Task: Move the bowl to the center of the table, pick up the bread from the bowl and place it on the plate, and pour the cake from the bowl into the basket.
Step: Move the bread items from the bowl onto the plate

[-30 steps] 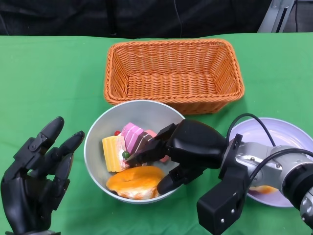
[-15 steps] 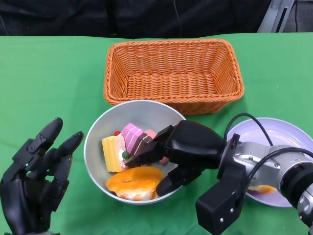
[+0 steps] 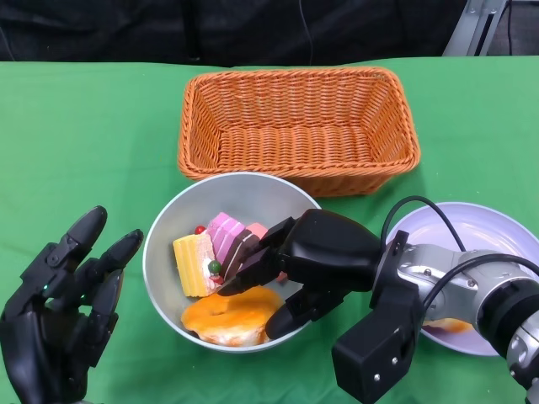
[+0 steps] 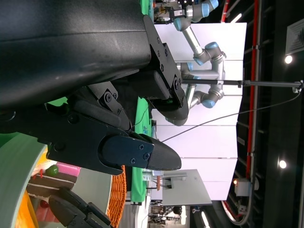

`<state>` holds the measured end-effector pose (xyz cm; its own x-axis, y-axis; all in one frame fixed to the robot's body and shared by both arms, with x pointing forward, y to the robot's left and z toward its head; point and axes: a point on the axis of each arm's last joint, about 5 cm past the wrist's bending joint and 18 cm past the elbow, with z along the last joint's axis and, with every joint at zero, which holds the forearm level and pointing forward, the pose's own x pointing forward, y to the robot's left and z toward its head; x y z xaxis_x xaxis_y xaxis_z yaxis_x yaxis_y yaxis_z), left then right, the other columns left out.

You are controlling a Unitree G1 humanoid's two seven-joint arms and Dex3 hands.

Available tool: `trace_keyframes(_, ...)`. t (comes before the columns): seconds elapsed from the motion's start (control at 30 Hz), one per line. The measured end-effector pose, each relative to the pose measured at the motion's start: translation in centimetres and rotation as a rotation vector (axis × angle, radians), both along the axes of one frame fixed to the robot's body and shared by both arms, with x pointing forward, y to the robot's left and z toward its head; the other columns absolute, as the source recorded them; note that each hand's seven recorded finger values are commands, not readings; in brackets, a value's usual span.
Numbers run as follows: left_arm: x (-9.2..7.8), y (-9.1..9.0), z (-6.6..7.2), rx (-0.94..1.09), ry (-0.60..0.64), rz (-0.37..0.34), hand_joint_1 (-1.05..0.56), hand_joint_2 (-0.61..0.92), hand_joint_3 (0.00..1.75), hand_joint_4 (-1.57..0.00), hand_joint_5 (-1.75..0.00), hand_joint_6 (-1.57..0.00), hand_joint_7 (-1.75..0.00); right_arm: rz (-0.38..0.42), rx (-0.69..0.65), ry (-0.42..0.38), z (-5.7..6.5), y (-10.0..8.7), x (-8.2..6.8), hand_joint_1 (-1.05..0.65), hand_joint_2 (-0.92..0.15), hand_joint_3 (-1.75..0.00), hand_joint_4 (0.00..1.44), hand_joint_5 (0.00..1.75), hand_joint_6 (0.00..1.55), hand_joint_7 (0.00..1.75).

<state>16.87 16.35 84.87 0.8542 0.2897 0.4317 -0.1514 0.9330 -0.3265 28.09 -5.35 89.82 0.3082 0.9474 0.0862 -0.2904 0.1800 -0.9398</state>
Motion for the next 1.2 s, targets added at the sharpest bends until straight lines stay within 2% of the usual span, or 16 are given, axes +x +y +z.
trace_keyframes(0.37,-0.1,0.0,-0.3,0.004,0.006,0.005,-0.60,0.92,0.19,-0.95,0.00,-0.85,0.00,-0.004,-0.002,0.012,0.0,0.3,0.0,-0.69,-0.84,0.00,0.78,0.01,0.96,0.04)
trace_keyframes(0.77,-0.2,-0.1,-0.4,0.005,-0.003,0.011,-0.59,0.92,0.21,-0.95,0.00,-0.85,0.00,-0.002,-0.035,0.046,0.1,0.7,0.0,-0.70,-0.83,0.00,0.75,0.00,0.91,0.00)
trace_keyframes(1.2,-0.3,-0.1,-0.4,0.005,-0.006,0.012,-0.60,0.92,0.20,-0.95,0.00,-0.84,0.00,-0.015,-0.135,0.060,1.0,1.3,0.6,-0.76,-0.84,0.00,0.75,0.01,0.87,0.00)
